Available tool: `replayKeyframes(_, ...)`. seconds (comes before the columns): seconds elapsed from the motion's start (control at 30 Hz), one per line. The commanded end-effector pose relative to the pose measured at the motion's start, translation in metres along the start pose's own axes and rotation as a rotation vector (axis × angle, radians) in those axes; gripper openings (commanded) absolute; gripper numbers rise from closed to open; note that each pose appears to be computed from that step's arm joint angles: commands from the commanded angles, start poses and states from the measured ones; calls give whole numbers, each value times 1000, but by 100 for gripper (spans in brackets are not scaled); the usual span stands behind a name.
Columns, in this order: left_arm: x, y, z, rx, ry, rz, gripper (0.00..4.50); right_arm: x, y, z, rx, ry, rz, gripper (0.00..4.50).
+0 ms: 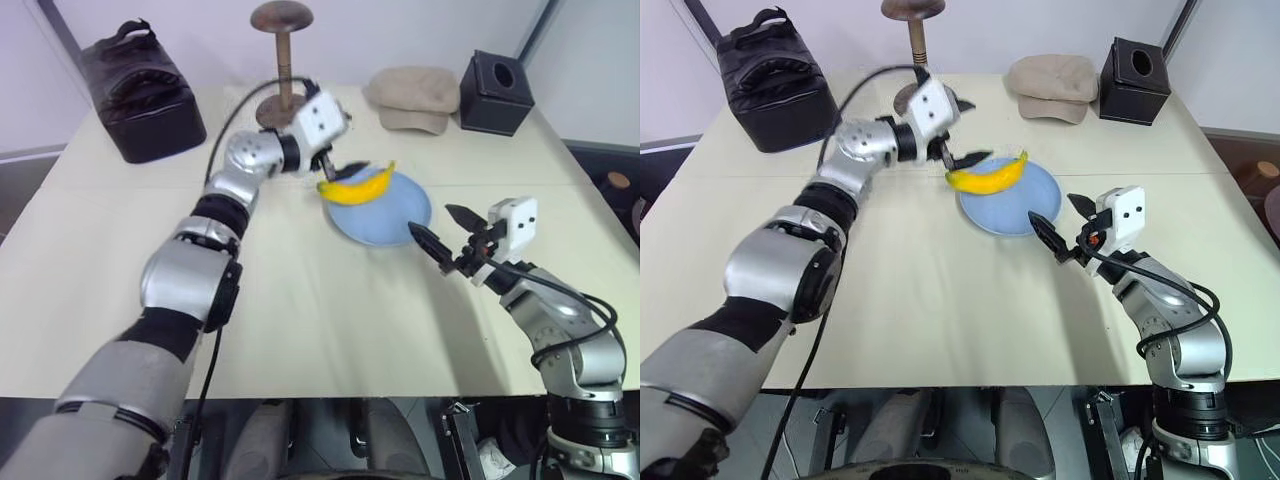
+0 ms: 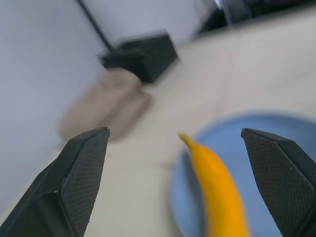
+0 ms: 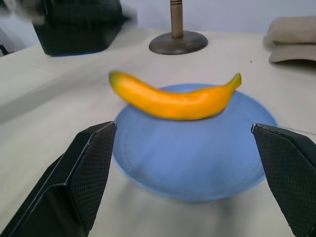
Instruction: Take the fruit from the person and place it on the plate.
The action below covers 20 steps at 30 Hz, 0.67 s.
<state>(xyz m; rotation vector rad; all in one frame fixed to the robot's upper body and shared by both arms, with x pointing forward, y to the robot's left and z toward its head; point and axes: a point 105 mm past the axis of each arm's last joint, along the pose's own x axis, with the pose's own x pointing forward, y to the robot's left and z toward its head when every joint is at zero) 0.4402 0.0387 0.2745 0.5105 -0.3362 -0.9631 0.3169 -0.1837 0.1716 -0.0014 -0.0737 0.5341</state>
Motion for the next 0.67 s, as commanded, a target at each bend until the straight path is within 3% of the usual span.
replayKeyframes(0.03,-31,44,29,-15,-97,116,447,4,3,15,-24,-50,28,450)
replayKeyframes(0.17,-72,68,16,-100,-87,212,447,6,0,16,-27,-49,32,450)
replayKeyframes(0.27,-103,69,1,-142,-62,252,447,8,-4,16,-29,-48,36,450)
replayKeyframes(0.5,-182,29,-41,-288,87,436,447,12,-10,19,-19,-50,56,450)
replayKeyframes(0.67,-212,-6,-60,-411,142,546,447,17,-11,17,-17,-37,76,450)
